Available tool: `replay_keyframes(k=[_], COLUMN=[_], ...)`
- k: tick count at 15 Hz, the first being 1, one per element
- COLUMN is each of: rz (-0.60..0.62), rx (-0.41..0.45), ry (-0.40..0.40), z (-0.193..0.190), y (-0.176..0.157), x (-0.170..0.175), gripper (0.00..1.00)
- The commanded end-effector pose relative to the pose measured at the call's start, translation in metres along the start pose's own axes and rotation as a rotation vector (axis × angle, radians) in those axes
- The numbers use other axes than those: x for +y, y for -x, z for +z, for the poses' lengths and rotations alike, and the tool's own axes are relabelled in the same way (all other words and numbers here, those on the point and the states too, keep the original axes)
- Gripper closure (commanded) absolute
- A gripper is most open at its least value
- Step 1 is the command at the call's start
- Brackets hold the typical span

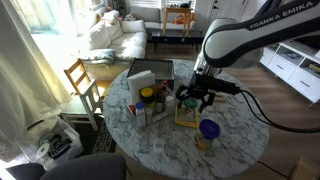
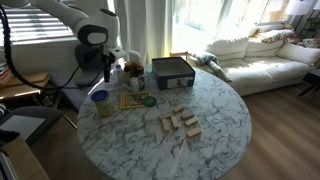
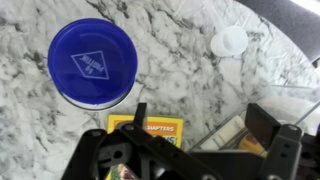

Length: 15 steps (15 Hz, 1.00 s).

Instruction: Put the bowl with the blue lid on top of the yellow bowl and the put the measuring cup on top

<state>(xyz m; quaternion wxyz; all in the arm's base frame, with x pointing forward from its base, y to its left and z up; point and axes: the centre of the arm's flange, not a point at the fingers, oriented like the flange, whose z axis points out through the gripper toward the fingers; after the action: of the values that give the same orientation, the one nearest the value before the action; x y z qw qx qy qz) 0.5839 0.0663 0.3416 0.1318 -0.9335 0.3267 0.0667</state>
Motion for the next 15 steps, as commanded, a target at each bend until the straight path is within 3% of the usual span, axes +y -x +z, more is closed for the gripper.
replay_keyframes(k=[1, 3, 4, 10, 15], rz=[-0.2, -0.308, -0.216, -0.289, -0.362], rx=[0.005, 0.022, -0.001, 0.009, 0.005], ry=[0.02, 0.006, 0.007, 0.003, 0.101], z=[0.015, 0.029, 0.016, 0.025, 0.054], y=[0.035, 0.047, 0.045, 0.051, 0.058], x=[-0.037, -0.052, -0.047, -0.055, -0.066], gripper=[0.0, 0.0, 0.0, 0.0, 0.0])
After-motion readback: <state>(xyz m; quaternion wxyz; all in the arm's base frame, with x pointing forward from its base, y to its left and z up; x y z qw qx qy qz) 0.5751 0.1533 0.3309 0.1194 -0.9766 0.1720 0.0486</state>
